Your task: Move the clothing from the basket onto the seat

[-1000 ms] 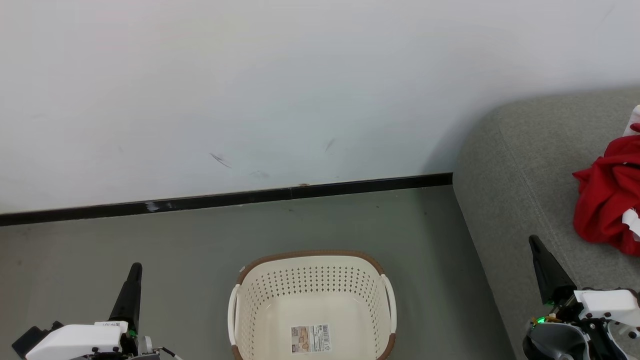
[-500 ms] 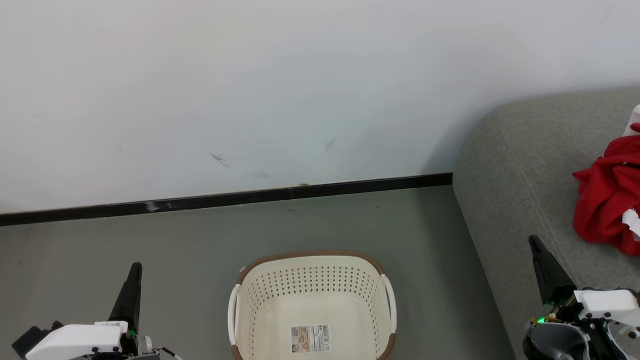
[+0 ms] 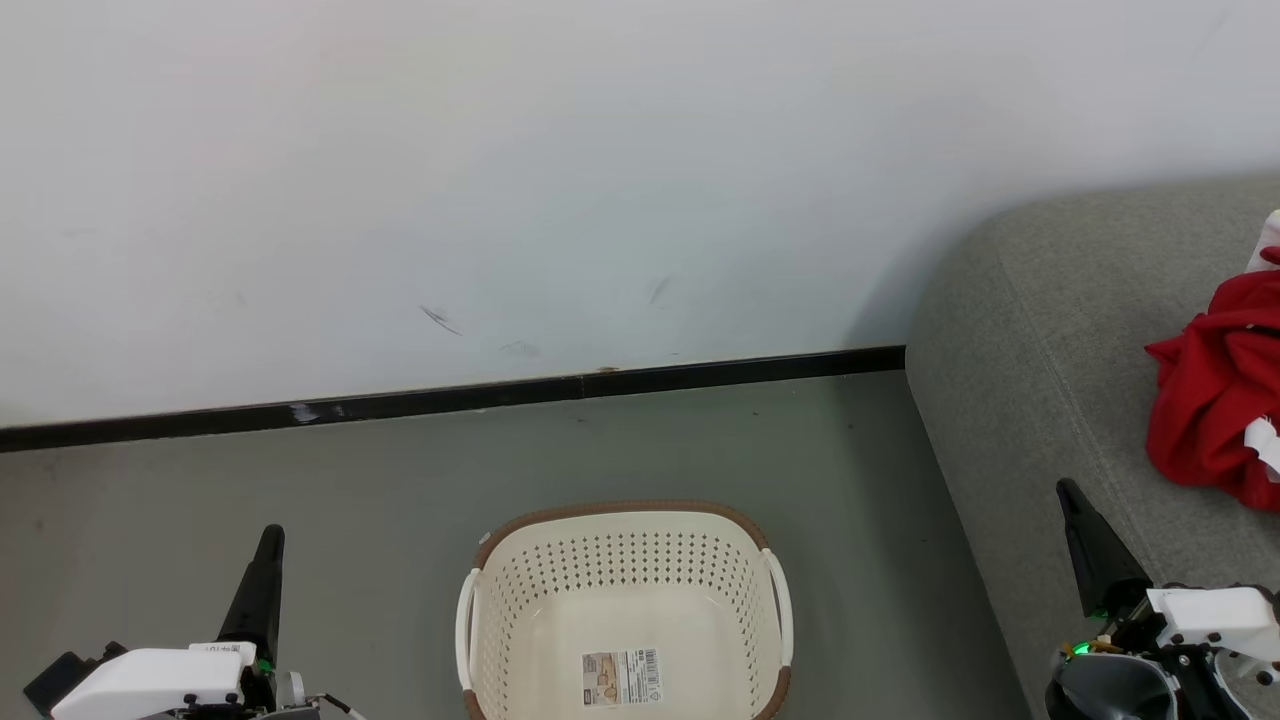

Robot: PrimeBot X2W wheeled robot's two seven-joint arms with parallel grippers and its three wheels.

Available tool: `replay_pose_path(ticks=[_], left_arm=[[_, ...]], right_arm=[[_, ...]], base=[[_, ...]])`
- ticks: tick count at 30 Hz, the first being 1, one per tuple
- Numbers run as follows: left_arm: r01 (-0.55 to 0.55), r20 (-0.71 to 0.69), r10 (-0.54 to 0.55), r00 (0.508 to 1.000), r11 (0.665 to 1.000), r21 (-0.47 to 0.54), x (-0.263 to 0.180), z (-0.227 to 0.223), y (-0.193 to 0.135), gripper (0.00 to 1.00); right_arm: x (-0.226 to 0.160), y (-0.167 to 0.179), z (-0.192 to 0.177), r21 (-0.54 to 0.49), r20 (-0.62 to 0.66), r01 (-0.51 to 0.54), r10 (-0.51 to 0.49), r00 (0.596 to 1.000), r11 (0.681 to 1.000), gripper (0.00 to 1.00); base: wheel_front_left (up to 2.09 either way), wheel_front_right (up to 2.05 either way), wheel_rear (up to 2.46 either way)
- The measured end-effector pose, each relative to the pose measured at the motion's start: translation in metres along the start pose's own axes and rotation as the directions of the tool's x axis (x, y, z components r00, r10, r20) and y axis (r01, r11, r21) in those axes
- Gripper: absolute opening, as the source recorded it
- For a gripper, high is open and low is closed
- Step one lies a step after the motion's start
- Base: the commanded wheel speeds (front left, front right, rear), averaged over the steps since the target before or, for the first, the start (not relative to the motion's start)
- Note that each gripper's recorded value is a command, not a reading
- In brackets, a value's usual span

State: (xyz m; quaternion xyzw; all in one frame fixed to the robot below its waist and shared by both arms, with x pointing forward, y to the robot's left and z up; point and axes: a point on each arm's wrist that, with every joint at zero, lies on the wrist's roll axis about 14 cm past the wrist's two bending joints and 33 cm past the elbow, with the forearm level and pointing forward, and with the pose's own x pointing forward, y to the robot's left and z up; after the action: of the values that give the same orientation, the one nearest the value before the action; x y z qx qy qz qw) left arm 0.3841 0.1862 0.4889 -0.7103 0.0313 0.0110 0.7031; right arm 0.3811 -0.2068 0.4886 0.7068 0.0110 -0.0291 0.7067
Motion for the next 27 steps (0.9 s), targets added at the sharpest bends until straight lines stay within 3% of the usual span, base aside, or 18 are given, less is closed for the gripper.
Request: replay_pose_path(ticks=[27], left_arm=[[0.001, 0.000, -0.001, 1.000, 1.000, 0.000, 0.0000, -0.0001, -0.0002, 0.00]], right_arm=[[0.0000, 0.0002, -0.0005, 0.000, -0.001, 0.000, 0.000, 1.000, 1.000, 0.00]], base=[[0.00, 0.00, 0.00]])
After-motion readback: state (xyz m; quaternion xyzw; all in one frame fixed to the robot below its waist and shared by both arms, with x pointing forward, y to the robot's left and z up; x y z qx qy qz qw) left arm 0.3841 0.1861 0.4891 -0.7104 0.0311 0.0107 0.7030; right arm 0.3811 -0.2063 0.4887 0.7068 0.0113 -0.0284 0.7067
